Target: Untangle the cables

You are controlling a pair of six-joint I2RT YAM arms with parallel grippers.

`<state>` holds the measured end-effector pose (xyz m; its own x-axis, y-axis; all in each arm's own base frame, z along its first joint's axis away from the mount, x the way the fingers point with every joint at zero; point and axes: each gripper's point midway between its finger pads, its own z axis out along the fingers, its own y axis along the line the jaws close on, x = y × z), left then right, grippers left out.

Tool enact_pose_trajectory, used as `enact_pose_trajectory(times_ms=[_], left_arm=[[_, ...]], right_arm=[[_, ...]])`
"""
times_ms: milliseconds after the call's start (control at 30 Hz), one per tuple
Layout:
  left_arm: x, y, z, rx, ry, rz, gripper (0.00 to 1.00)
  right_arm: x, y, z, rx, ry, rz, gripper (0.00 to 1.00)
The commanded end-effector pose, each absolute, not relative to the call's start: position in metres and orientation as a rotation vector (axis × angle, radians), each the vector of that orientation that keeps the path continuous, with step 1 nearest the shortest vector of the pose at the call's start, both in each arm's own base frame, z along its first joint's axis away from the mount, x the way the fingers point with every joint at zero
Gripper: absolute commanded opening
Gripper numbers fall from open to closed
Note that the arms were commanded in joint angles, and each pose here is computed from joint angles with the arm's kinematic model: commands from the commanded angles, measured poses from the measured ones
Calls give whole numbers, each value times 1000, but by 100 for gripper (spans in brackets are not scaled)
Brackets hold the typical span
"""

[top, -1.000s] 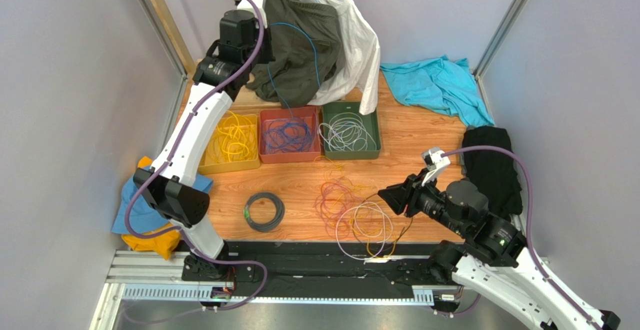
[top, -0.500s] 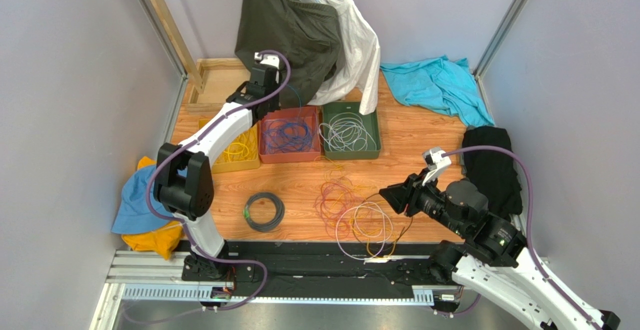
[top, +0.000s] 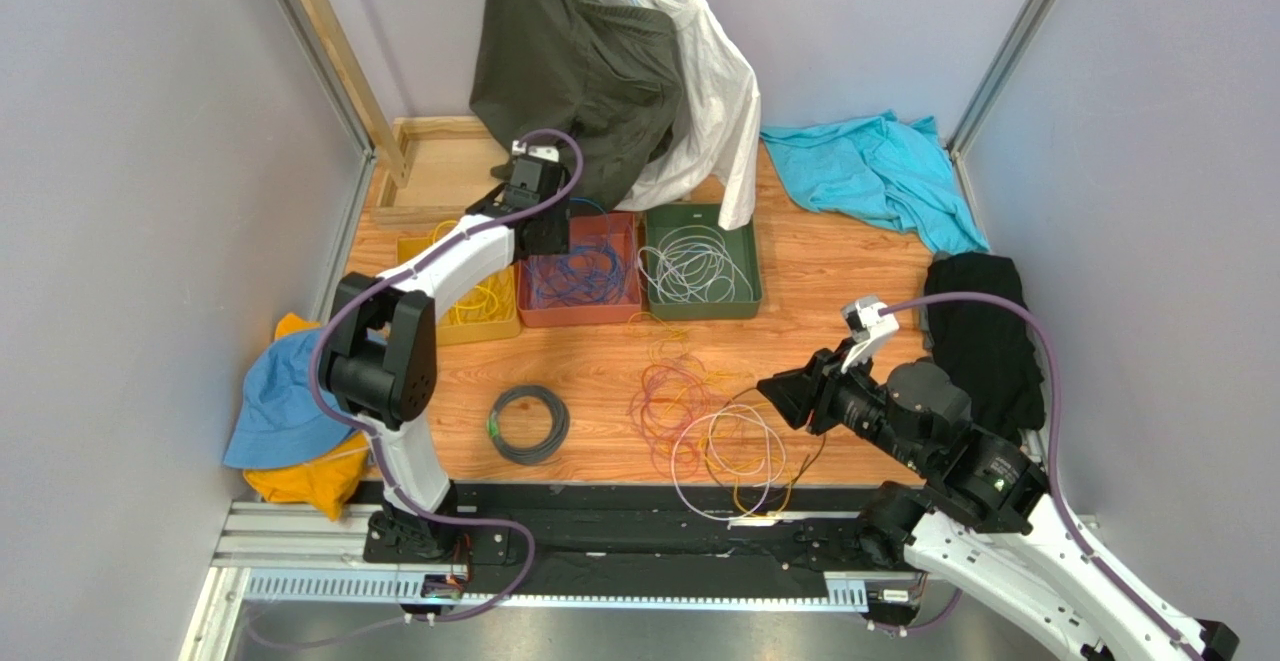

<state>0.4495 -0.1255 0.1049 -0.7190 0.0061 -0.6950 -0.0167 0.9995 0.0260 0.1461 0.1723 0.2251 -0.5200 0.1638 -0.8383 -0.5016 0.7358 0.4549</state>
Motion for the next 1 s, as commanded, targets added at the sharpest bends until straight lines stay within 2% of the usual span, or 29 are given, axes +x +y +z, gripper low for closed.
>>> enact_pose_trajectory(times_ms=[0,267,467,633,667,700,767,833,867,900,967], left_arm=[[420,-114,136,-121,2319,0,99],[387,-109,198,-139,2150,-35,99],[384,-98,231,-185,1998,5,99],[424,-91,252,-203,1931,93,99],[439,-89,235,-204,1974,131,99],[454,-90,253,-219,1950,121,98],[479,-86,237,-236,1984,134,95],[502,-89,250,-247,1966,73,87],[515,-82,235,-260,1993,88,84],[525,-82,245,-264,1978,77,75],[541,-85,222,-224,2030,73,63]], right_arm=[[149,178,232,-268,1913,869,36],[149,180,232,-269,1911,877,36],[148,178,229,-252,1920,878,36],[149,178,228,-244,1926,876,35],[150,178,228,-243,1930,872,35],[150,177,227,-238,1933,866,35],[152,178,226,-239,1943,859,35],[153,178,224,-237,1954,849,35],[153,178,223,-240,1961,842,35],[154,178,222,-241,1965,836,35],[157,178,220,-241,1975,815,35]])
